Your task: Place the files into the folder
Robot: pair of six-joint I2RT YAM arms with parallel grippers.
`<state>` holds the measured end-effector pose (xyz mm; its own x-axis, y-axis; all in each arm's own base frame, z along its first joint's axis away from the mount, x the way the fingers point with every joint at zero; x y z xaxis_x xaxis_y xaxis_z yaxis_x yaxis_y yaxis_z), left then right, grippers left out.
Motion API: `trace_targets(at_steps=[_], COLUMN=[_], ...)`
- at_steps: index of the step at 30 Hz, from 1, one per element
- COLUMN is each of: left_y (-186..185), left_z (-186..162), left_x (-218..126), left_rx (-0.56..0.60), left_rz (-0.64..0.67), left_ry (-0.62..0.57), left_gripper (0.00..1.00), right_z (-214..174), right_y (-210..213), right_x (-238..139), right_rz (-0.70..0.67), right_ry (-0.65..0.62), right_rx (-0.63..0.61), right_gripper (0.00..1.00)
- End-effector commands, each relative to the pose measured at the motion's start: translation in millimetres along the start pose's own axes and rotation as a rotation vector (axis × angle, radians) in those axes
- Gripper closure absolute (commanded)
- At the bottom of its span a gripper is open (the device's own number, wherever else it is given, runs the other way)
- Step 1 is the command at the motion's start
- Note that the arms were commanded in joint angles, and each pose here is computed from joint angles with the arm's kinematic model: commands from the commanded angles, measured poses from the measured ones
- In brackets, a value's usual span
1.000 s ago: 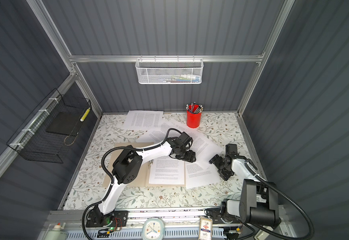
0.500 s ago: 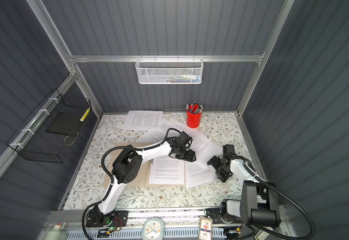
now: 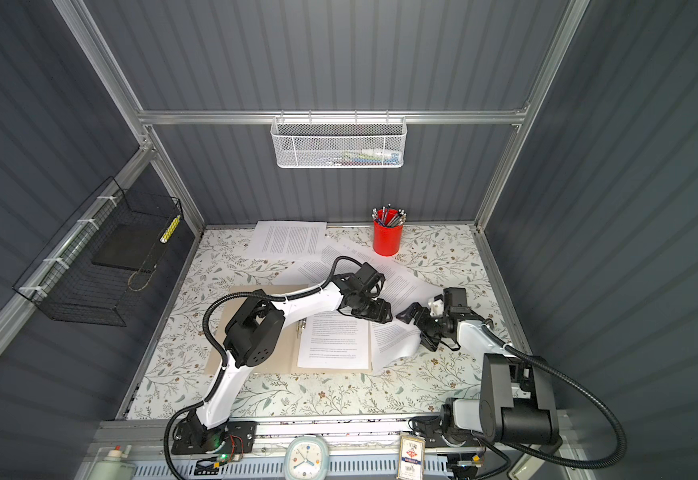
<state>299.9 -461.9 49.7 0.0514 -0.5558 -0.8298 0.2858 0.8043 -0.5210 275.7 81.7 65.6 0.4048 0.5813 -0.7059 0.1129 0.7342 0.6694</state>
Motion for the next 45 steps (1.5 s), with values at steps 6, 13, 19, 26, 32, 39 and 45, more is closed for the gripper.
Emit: trace_targets(at_steps=[6, 13, 19, 26, 32, 39, 45], left_y=[38.0, 37.8, 40.4, 42.3, 42.5, 41.4, 32.0], left_z=[-30.2, -31.1, -30.1, -30.1, -30.8, -29.2, -26.7], left_x=[23.7, 24.5, 23.6, 24.0, 24.9, 22.9, 17.2], left_rx=[-0.059, -0.063, -0.073, -0.077, -0.08, -0.084, -0.085], left_rz=[0.098, 0.092, 0.095, 0.096, 0.091, 0.086, 0.053], left_ry=[0.109, 0.115, 0.112, 0.114, 0.116, 0.108, 0.105], left_gripper=[0.29, 0.3, 0.3, 0.3, 0.3, 0.3, 0.3], right_z=[25.0, 32.1, 21.5, 7.3, 5.5, 2.1, 0.1], right_y=[30.1, 33.0, 10.2, -0.5, -8.1, -22.7, -24.7], right_x=[-30.2, -21.8, -28.1, -39.8, -36.0, -45.1, -45.5], right_rz=[0.139, 0.187, 0.038, -0.012, -0.031, -0.129, -0.134], right_ry=[-0.113, -0.081, -0.079, -0.097, -0.077, -0.097, -0.089], right_rx=[-0.175, -0.15, -0.099, -0.068, -0.063, -0.028, -0.019], right_gripper=[0.01, 0.11, 0.22, 0.31, 0.48, 0.59, 0.87])
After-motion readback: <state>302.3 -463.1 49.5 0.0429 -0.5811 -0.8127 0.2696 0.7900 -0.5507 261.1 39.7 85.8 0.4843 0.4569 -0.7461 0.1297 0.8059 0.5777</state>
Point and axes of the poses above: each gripper's point midway between its finger pads, its own x axis out along the fingers, its own y axis along the line the jaws close on, z = x × y, the point moved 1 cm from there along -x, back along the fingers, and after that the axes turned 13 degrees about -x, right-handed, at the moved point
